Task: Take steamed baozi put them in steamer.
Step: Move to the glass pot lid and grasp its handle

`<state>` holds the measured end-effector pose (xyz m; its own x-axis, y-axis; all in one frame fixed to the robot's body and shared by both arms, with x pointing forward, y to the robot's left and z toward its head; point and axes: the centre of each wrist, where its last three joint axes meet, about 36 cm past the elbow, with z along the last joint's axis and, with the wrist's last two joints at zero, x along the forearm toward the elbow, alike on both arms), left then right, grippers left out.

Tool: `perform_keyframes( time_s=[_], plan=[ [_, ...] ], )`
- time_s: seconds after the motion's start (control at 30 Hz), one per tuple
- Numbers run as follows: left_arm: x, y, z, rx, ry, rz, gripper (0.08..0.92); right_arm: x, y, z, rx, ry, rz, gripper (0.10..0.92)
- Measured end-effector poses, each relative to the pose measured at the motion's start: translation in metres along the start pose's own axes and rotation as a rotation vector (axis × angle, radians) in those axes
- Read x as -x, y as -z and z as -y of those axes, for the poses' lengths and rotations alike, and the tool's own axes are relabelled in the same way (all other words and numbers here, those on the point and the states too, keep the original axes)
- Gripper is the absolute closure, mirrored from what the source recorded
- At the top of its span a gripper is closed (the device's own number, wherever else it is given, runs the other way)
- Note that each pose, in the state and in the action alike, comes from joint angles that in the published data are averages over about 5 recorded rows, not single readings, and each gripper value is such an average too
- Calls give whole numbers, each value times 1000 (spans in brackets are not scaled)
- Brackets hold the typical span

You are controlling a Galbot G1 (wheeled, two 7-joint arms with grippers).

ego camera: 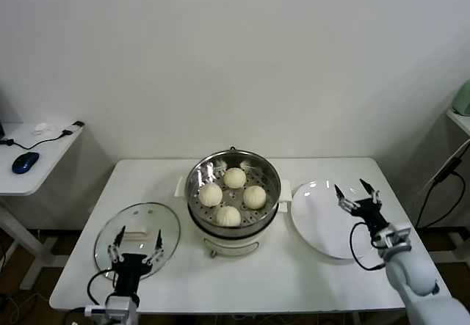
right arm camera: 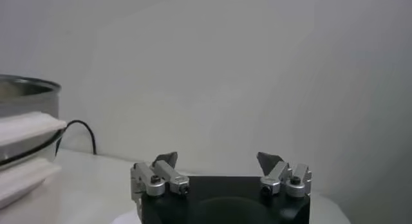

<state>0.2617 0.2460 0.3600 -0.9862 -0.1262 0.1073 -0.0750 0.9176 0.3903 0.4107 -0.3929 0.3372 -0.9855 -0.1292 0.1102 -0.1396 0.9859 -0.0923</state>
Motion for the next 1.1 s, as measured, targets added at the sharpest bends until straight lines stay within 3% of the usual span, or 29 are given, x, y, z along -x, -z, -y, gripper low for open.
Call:
perform_keyframes(
  time_s=[0.17,0.4,0.73,1.1],
  plan=[
    [8,-24,-6,263,62,81,177,-19,-22,-18,32,-27,11,200],
    [18,-73,-17,686,50,152,177,-31,-39,-41,52,-48,9,200],
    [33,-128,-29,1016,36,145,177,-41,-53,-56,54,-69,0,200],
    [63,-149,-35,1186,59,125,177,-52,-62,-61,55,-87,-10,200]
  ],
)
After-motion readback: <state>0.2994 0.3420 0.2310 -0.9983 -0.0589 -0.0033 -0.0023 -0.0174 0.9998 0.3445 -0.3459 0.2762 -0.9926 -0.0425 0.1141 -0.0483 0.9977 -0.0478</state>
